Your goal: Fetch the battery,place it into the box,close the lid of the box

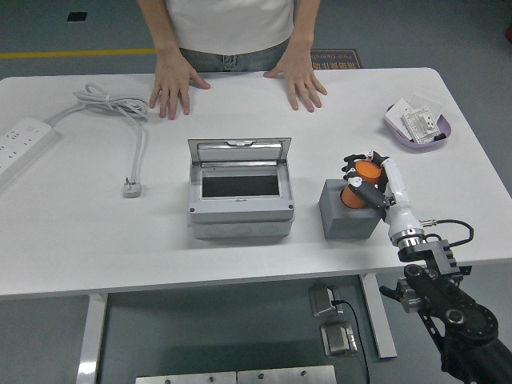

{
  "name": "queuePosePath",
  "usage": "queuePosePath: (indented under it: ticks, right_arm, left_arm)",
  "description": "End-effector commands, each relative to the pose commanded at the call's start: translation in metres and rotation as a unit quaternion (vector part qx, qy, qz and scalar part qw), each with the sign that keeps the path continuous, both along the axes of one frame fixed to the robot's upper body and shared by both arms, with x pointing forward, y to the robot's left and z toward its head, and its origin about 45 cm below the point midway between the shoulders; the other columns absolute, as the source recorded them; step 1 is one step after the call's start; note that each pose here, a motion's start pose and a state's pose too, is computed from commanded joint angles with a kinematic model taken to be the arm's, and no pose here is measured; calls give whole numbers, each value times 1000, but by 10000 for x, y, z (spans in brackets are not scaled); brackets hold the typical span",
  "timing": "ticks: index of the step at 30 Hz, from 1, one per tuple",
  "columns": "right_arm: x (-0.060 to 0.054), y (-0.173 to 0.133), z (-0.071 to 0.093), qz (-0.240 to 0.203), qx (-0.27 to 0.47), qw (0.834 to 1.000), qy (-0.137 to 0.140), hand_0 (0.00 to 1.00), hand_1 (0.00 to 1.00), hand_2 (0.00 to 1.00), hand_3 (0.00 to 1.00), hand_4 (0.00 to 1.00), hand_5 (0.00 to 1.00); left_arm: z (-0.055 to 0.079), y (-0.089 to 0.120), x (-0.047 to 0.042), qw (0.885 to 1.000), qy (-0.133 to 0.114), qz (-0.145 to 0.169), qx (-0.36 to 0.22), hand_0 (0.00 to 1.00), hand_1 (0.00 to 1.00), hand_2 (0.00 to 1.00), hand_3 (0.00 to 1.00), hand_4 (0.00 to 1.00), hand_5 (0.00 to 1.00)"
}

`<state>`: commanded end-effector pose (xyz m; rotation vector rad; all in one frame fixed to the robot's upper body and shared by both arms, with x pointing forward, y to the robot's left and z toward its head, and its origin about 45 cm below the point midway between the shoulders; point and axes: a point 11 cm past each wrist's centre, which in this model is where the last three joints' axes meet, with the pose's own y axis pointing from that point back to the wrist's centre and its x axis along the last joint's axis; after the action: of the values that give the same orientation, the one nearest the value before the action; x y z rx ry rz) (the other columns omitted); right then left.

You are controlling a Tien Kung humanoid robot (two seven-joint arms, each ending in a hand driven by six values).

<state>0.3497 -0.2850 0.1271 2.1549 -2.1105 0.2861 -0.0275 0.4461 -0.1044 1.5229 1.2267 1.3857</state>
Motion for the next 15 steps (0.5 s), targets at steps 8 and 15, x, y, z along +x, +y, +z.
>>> queuePosePath:
  ticks: [8, 15]
  right_arm:
    - [19, -14, 30, -1, -1, 1000, -4, 488, 367, 301, 326, 89, 2]
    - [88, -46, 188, -1, -8, 1000, -23, 488, 366, 300, 323, 90, 2]
  left_arm:
    - [0, 1, -7, 1000, 1, 0, 0, 641, 656, 717, 839, 884, 656]
    - [5, 12, 1, 1000, 0, -1, 1, 641, 656, 718, 839, 884, 656]
